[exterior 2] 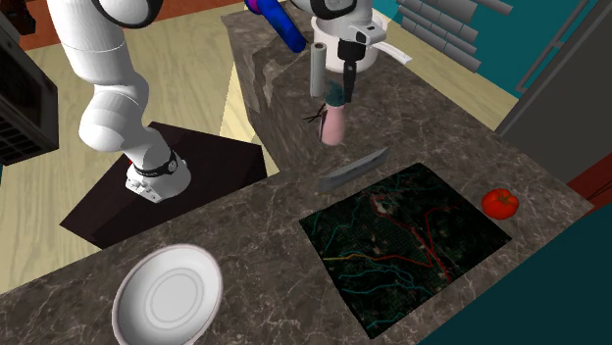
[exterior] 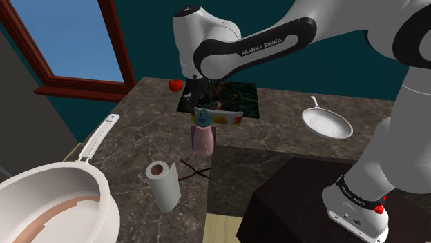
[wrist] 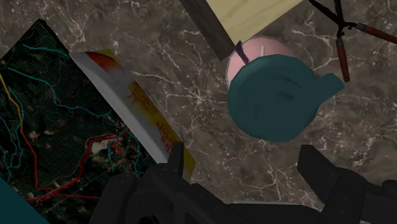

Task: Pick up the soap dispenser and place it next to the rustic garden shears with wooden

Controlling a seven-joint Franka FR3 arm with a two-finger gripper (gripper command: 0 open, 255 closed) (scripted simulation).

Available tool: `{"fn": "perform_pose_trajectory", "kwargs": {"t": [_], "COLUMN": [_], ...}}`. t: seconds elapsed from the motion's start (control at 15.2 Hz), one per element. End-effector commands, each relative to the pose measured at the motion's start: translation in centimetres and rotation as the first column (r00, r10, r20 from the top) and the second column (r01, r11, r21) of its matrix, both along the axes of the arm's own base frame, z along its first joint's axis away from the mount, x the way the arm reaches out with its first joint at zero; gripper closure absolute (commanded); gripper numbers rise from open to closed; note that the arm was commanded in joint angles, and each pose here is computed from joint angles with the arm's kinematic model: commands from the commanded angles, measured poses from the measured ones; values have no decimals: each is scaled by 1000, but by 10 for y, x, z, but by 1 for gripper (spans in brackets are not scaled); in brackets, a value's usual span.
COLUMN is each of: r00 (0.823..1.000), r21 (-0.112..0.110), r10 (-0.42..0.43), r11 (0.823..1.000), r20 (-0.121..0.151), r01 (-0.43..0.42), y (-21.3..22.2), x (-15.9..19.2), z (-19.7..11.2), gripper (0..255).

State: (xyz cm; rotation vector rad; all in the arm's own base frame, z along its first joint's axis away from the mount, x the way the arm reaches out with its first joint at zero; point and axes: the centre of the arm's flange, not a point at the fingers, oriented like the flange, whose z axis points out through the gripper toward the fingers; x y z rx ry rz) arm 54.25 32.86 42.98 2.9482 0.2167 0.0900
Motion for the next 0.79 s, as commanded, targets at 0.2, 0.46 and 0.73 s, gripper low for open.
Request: {"fn": "perform_pose_trajectory", "kwargs": {"t": [0.2, 0.46, 0.73], "r00": [1000, 1000, 1000], "r21": [0, 0, 0], "r10": [0, 0, 0], "r11": [1000, 1000, 1000], "r20": [0, 0, 0], "r01": [0, 0, 0], "y": [9, 9, 9], "x": [-4, -4, -4], "z": [49, 49, 49], "gripper": [0, 0, 0]}}
